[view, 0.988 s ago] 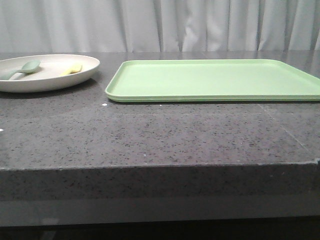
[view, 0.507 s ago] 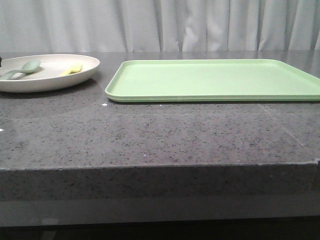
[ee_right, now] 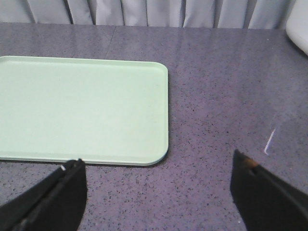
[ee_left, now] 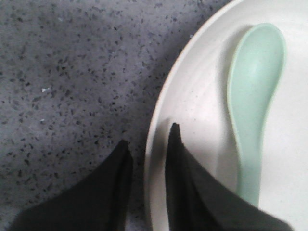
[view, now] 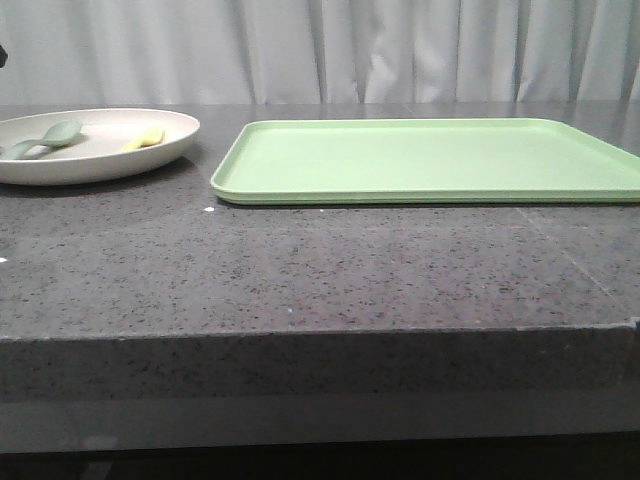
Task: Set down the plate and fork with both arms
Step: 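Grasp the cream plate's rim with the left gripper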
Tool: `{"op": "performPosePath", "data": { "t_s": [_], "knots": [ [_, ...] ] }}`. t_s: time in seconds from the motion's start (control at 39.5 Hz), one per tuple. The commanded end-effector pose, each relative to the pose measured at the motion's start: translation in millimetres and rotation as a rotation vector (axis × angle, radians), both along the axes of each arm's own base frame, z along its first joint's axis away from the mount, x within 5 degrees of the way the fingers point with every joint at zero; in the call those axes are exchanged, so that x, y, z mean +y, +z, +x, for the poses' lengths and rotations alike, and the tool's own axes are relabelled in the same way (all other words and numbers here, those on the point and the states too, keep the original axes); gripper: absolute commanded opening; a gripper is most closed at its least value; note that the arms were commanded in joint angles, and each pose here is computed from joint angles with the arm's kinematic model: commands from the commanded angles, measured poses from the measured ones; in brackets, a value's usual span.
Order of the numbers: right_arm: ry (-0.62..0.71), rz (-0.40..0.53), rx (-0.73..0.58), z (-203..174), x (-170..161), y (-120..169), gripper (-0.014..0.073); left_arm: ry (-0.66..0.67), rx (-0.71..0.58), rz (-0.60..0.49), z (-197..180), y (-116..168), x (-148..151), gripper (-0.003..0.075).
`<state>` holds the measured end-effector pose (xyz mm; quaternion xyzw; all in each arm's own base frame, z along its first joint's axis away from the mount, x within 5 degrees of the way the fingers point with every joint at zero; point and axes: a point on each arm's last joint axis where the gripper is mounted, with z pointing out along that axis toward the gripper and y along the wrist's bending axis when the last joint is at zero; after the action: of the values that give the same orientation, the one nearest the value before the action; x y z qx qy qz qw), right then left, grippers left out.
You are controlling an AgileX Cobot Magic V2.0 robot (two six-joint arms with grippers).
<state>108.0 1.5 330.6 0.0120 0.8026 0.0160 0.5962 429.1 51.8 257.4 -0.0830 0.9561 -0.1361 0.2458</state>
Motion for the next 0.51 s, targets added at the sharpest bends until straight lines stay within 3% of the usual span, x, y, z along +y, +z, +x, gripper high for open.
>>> {"op": "performPosePath", "data": {
  "t_s": [0.0, 0.18, 0.48],
  "knots": [
    [0.001, -0.014, -0.106, 2.2, -0.2, 17.2, 0.0624, 0.023, -0.127, -0.006, -0.8, 34.9, -0.9, 0.0074],
    [0.001, -0.014, -0.106, 2.2, -0.2, 17.2, 0.0624, 0.028, -0.138, -0.003, 0.0, 35.5, -0.4, -0.0018],
    [0.001, -0.014, -0.106, 2.2, -0.2, 17.2, 0.0624, 0.000, -0.119, -0.020, -1.0, 41.3, -6.2, -0.0018]
  ]
}}
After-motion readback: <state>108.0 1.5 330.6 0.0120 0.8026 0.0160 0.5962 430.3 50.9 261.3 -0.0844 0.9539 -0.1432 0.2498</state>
